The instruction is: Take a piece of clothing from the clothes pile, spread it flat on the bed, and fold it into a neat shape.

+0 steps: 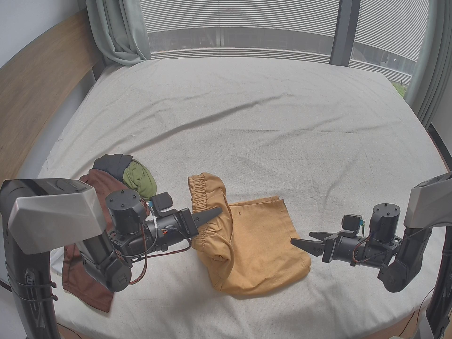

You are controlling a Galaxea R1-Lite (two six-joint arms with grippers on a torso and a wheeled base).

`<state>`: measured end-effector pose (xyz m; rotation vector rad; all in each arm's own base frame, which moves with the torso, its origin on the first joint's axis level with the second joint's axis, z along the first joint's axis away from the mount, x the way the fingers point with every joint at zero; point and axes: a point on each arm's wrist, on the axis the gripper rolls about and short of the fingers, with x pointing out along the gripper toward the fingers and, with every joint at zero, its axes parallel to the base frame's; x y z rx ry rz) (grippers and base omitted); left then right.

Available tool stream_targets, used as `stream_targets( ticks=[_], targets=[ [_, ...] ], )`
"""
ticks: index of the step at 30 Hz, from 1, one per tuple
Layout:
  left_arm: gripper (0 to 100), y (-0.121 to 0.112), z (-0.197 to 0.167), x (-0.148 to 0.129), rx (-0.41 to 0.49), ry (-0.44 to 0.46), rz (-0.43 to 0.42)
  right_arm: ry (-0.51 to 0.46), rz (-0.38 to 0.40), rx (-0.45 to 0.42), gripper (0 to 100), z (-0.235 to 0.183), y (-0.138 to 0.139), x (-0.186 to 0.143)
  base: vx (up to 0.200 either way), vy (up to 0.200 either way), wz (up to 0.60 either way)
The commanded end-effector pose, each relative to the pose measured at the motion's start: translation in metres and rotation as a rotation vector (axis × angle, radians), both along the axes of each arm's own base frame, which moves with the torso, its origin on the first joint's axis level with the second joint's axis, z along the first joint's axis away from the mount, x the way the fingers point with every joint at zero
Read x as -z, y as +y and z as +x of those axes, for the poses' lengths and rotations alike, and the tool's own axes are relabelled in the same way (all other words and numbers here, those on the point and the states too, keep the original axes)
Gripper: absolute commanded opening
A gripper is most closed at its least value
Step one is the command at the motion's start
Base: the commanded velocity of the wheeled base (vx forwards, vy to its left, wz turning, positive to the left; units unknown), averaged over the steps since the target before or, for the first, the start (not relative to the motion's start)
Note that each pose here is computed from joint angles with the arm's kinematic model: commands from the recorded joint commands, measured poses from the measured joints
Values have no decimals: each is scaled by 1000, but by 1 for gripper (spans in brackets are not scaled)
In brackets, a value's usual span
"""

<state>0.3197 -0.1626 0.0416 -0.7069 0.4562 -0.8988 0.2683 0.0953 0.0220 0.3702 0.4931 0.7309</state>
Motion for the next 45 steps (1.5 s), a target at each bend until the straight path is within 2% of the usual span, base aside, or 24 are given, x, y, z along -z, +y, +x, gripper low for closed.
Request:
stream_targets(
  ticks=[1, 10, 20, 26, 33, 45],
  targets=[
    [0, -6, 5, 6, 6, 2, -2, -6, 2, 2, 100, 2, 0, 0, 0, 0, 0],
    [0, -20, 9, 12, 31, 25, -27, -25, 10, 12, 100, 7, -1, -3, 0, 0, 0],
    [0, -50, 14, 33, 84, 37, -28, -57, 15, 72, 100, 20, -7, -6, 0, 0, 0],
    [0, -60, 14, 30, 103, 61, -63, -60, 17, 74, 100, 21, -7, -6, 0, 0, 0],
    [0, -73, 11, 44, 121, 87, -63, -60, 17, 80, 100, 24, -8, -5, 0, 0, 0],
    [0, -76, 14, 51, 120, 93, -59, -50, 12, 87, 100, 27, -9, 1, 0, 0, 0]
  ],
)
